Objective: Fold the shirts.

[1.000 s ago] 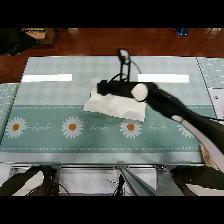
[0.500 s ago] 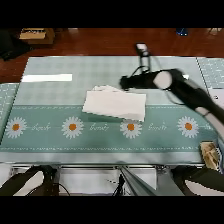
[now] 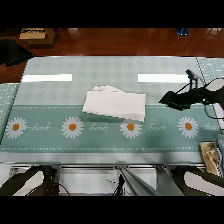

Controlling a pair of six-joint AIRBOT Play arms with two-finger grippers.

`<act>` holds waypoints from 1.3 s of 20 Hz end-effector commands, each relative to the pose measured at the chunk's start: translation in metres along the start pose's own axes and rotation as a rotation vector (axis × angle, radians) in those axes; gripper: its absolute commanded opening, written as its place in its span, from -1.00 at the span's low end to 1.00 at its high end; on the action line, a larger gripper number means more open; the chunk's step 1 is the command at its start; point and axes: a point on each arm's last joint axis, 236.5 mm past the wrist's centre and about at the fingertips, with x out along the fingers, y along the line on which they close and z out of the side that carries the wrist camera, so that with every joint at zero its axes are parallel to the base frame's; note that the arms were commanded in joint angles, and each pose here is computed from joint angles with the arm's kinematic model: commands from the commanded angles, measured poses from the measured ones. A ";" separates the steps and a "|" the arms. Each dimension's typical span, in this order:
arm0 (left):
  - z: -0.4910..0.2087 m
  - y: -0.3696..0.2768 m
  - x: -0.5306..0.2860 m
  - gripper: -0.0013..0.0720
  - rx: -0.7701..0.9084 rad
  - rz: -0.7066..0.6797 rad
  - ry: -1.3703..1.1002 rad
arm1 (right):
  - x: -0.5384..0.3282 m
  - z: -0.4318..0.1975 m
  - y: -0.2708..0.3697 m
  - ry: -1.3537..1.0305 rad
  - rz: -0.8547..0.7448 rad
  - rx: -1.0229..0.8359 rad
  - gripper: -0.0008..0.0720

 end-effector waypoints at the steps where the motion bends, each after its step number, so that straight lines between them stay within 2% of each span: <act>1: -0.004 0.004 0.004 -0.91 -0.009 0.004 0.014 | 0.047 -0.016 0.038 0.043 0.174 0.069 0.66; 4: -0.005 0.005 0.006 -0.91 -0.013 0.003 0.019 | 0.085 -0.029 0.076 0.065 0.214 0.038 0.65; 6: -0.006 0.007 0.008 -0.91 -0.017 0.003 0.024 | 0.103 -0.033 0.093 0.050 0.218 0.028 0.55; 7: -0.006 0.008 0.009 -0.91 -0.019 0.003 0.027 | 0.107 -0.034 0.098 0.039 0.213 0.013 0.25; 9: -0.007 0.010 0.014 -0.91 -0.025 0.003 0.037 | 0.105 -0.034 0.106 0.044 0.221 -0.013 -0.89; 13: -0.011 0.022 0.030 -0.91 -0.051 0.004 0.077 | 0.025 -0.009 0.127 0.018 0.283 -0.201 -0.88; 15: -0.014 0.031 0.042 -0.91 -0.072 0.003 0.103 | -0.044 0.015 0.102 -0.074 0.150 -0.239 -0.88; 17: -0.017 0.040 0.055 -0.91 -0.078 0.005 0.117 | -0.124 0.036 0.052 -0.215 -0.088 -0.252 -0.88; 19: -0.016 0.049 0.065 -0.91 -0.086 0.013 0.111 | -0.206 0.030 -0.004 -0.323 -0.325 -0.194 -0.89; 21: -0.016 0.057 0.074 -0.91 -0.086 0.022 0.102 | -0.256 -0.002 -0.049 -0.340 -0.469 -0.078 -0.89; 23: -0.017 0.064 0.082 -0.91 -0.074 0.024 0.108 | -0.285 -0.043 -0.088 -0.292 -0.567 0.053 -0.89; 26: -0.023 0.076 0.099 -0.91 -0.090 0.026 0.136 | -0.312 -0.077 -0.120 -0.319 -0.616 0.274 -0.89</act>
